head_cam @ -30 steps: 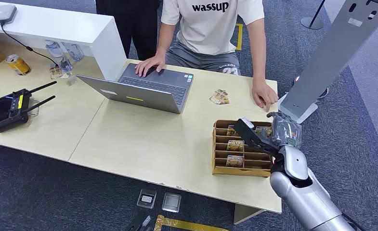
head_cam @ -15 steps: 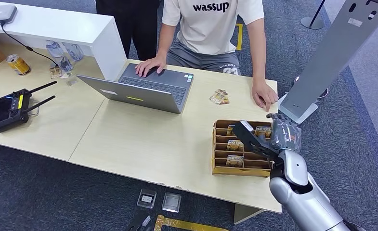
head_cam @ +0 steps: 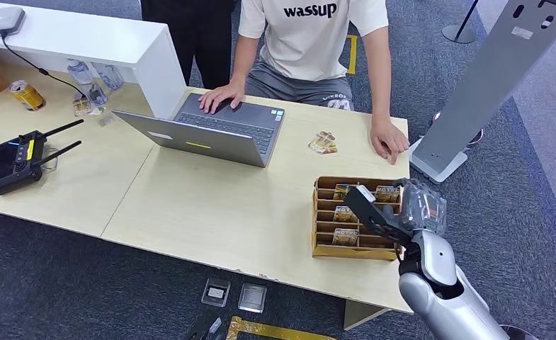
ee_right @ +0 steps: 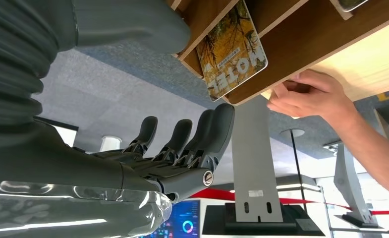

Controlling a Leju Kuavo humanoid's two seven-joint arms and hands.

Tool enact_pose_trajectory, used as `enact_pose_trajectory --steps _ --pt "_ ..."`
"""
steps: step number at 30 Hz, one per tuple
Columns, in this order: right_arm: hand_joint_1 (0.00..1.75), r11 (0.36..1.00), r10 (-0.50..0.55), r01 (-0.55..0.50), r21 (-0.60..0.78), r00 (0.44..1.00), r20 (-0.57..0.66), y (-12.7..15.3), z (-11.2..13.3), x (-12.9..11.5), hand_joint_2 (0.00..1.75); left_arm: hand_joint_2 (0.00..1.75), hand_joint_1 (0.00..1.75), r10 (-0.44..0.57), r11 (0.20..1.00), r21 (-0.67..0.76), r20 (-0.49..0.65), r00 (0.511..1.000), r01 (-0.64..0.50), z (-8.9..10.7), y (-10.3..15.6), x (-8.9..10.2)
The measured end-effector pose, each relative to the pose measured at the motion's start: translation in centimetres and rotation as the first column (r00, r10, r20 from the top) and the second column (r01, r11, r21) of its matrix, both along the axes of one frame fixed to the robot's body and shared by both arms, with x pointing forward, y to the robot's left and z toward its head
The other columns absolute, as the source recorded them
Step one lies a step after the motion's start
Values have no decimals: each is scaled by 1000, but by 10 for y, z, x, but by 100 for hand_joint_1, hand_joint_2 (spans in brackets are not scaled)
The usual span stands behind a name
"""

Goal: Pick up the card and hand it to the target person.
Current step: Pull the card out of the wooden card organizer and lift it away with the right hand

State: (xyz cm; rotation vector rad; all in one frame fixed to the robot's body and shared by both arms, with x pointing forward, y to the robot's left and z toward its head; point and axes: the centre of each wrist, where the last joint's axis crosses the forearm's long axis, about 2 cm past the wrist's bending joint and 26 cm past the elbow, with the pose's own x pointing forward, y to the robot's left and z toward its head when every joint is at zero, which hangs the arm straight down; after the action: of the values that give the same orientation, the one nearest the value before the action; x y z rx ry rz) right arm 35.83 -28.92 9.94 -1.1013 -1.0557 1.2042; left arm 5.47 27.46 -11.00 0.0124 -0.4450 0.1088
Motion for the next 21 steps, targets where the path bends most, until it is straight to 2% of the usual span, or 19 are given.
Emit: enact_pose_trajectory --steps 21 --pt "74 1000 11 -11 14 1000 11 -10 0 10 175 0 0 0 1000 0 -1 1000 0 0 0 0"
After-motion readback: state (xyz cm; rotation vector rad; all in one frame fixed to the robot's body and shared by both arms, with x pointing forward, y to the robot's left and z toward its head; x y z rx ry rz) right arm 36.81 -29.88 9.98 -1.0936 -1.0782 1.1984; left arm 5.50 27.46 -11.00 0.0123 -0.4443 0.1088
